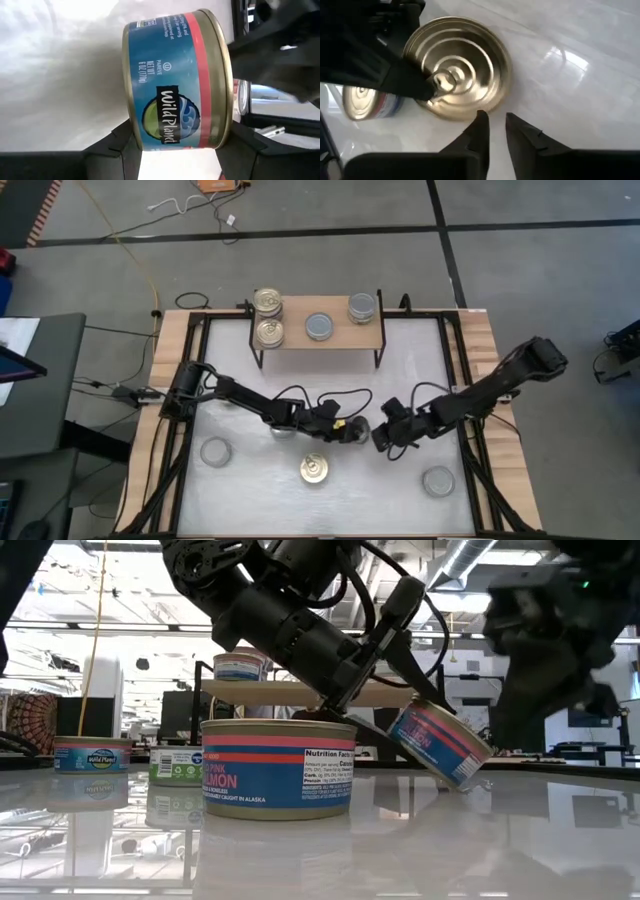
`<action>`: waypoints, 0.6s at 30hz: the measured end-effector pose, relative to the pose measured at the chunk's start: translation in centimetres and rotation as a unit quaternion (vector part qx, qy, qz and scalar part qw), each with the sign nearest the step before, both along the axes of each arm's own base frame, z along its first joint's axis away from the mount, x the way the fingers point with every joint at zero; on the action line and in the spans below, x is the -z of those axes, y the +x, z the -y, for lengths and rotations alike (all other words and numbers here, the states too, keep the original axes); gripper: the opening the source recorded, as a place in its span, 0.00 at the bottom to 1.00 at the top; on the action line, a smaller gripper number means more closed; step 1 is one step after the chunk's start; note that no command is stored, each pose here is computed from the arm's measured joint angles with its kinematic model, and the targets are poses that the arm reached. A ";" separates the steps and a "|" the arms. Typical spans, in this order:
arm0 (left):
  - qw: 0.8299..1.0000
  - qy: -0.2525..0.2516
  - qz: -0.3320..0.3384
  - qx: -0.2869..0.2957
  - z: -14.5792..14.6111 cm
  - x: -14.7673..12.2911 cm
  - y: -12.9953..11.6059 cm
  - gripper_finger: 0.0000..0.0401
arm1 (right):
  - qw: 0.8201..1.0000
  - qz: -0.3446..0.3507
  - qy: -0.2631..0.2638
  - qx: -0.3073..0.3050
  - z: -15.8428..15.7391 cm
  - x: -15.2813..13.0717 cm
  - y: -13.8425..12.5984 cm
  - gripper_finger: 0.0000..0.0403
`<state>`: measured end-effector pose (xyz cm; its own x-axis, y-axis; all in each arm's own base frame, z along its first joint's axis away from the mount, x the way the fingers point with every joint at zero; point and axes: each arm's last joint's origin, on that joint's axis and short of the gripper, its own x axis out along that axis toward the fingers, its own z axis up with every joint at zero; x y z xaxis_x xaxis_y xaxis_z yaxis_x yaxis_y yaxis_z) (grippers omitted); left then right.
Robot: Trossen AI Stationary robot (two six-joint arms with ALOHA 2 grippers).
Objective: Stack canned seafood by type on shelf
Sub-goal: Stack the blue pink tuna can on top of the other blue pink tuna can on the shelf
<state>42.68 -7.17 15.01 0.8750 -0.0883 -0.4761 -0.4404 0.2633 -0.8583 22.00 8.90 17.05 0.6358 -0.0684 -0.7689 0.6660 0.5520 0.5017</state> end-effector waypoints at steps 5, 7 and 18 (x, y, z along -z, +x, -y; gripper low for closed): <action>1.000 0.013 0.008 0.013 0.0 -0.9 -0.7 0.48 | 1.000 0.004 -0.002 -0.004 0.7 -2.2 -2.1 0.31; 0.999 0.022 0.023 0.019 -0.2 -1.8 -1.3 0.48 | 1.000 0.006 -0.001 -0.007 0.6 -2.8 -2.8 0.35; 0.991 0.039 0.115 -0.062 -2.0 -3.9 -11.4 0.48 | 0.993 0.092 -0.024 0.064 -0.8 -2.5 -1.5 0.44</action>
<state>31.32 -5.18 18.92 0.9630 0.0554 -0.2638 -0.2684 0.2886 -0.9191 20.55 9.70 19.55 0.7494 -0.1915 -0.6339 0.6311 0.4961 0.5962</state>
